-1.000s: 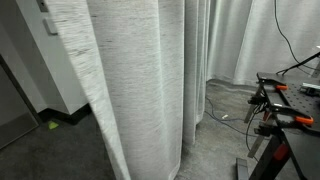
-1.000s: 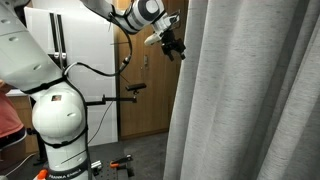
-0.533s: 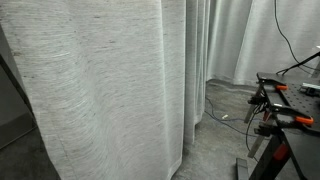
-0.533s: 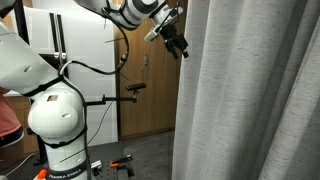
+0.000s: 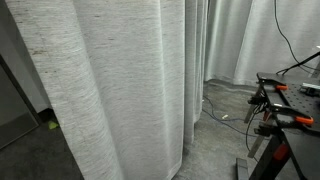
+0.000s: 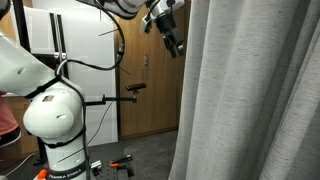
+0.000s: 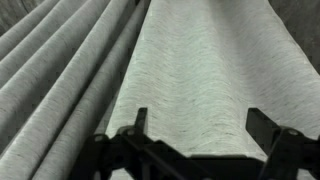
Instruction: Slide the curtain to the left
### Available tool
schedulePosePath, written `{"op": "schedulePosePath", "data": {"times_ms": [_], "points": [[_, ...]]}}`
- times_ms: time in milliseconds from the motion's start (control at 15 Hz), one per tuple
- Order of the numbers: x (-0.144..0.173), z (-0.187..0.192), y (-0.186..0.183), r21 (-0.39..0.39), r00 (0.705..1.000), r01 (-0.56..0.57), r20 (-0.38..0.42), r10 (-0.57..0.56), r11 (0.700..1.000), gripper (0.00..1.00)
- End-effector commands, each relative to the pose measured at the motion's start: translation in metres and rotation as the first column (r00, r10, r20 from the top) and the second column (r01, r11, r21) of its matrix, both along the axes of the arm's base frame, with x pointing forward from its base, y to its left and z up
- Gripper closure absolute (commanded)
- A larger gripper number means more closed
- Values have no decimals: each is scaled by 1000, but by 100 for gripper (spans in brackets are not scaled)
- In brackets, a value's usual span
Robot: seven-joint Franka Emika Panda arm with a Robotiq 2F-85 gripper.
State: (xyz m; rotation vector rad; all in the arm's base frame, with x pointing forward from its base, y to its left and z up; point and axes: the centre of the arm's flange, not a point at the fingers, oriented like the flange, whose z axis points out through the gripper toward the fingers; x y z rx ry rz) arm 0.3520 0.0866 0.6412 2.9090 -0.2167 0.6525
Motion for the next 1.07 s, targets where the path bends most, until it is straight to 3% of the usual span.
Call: {"op": "schedulePosePath", "data": {"times_ms": [0,333,867,1000], "points": [[0,12,-15,-38,993,82,-76,-85,996,0],[11,14,-35,-65,977,153,-140,-161,986,0],[-12,46,-9,-74,967,196,-152,-206,978,0],[-12,34,-13,-67,973,170,-144,-178,983,0]]}}
